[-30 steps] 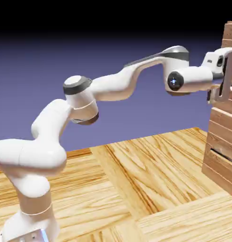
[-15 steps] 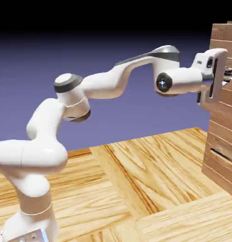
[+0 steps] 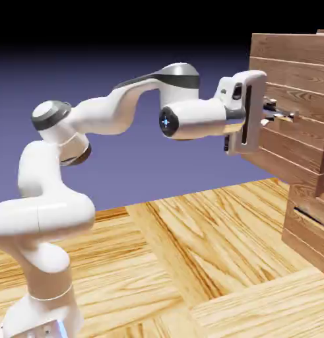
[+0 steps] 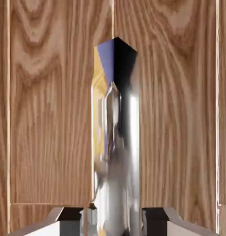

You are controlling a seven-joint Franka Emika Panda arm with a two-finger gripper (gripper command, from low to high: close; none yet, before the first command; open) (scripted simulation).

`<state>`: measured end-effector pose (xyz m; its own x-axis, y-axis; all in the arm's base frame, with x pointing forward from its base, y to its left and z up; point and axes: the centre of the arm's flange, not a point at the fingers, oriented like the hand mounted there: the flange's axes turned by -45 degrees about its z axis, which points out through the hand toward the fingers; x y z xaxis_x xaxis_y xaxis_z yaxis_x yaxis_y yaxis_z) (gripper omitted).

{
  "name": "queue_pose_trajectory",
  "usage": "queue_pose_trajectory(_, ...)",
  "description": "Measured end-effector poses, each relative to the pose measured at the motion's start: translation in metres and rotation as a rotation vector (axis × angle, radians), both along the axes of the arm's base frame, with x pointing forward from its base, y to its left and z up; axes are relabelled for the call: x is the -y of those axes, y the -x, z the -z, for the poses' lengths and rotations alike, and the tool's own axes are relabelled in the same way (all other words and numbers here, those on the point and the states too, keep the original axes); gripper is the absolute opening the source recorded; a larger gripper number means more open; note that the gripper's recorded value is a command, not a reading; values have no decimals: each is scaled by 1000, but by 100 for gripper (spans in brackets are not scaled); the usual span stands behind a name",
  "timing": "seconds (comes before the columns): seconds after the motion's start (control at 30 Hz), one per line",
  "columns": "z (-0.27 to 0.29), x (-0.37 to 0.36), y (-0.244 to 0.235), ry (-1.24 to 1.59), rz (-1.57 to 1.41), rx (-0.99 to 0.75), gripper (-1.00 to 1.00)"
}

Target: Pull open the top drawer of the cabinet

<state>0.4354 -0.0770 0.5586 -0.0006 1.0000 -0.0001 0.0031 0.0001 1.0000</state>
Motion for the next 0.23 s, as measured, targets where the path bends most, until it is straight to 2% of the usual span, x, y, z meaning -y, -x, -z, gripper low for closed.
queue_pose_trajectory(0.1, 0, 0, 40, 0, 0, 0, -100)
queue_pose_trajectory(0.13, 0, 0, 48, 0, 0, 0, 100)
queue_pose_trajectory(0.2, 0, 0, 48, 0, 0, 3, 100)
queue_pose_trajectory(0.23, -1, 0, 62, 2, 1, 3, 100)
